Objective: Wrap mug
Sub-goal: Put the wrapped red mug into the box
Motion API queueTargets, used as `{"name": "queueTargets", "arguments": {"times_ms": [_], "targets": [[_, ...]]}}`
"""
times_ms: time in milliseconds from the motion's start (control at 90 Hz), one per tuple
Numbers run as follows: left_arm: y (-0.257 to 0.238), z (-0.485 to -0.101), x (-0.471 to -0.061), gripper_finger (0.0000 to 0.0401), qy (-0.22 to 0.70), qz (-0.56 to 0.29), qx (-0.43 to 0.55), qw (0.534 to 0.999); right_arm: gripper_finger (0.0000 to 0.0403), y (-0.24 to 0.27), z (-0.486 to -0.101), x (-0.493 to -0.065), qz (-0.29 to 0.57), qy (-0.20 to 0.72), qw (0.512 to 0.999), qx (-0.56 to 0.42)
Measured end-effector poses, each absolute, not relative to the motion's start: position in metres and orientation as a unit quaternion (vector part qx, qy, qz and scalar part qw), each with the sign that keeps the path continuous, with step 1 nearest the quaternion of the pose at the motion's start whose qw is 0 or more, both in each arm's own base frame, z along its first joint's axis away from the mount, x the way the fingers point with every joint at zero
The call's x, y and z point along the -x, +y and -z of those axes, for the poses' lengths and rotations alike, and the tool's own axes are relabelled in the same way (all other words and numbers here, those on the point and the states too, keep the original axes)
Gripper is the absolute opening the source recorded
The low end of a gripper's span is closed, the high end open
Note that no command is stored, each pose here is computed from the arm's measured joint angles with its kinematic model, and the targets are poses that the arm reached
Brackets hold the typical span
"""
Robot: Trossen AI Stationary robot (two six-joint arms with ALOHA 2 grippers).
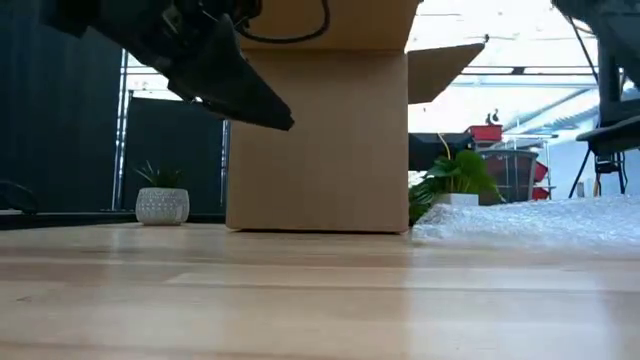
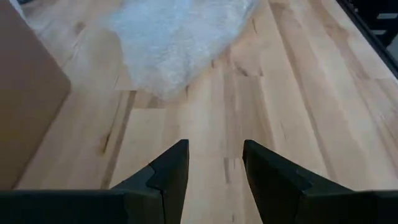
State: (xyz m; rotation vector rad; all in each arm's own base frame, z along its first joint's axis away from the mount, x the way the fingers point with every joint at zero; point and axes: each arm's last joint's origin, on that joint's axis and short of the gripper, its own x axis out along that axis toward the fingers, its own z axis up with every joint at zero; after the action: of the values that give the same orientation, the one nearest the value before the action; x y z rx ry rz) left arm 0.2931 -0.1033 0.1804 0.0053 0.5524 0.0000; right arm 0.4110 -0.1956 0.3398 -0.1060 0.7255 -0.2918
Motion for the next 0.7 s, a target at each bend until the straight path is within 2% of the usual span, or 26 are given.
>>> {"name": "queueTargets", "arguments": {"times_ms": [222,700], "targets": [[-0.103,-0.181,-0.294,0.0143,0.267,-0.002,0.0,0.964,0.0031,-0.198,-0.284,-0.429,0.098,0.434,0.896,0.009],[-0.103,-0.181,-0.294,0.0143,0.266,-0.003,-0.015,0.964,0.0041,-0.205,-0.22,-0.441,0.099,0.516,0.85,-0.049]]}}
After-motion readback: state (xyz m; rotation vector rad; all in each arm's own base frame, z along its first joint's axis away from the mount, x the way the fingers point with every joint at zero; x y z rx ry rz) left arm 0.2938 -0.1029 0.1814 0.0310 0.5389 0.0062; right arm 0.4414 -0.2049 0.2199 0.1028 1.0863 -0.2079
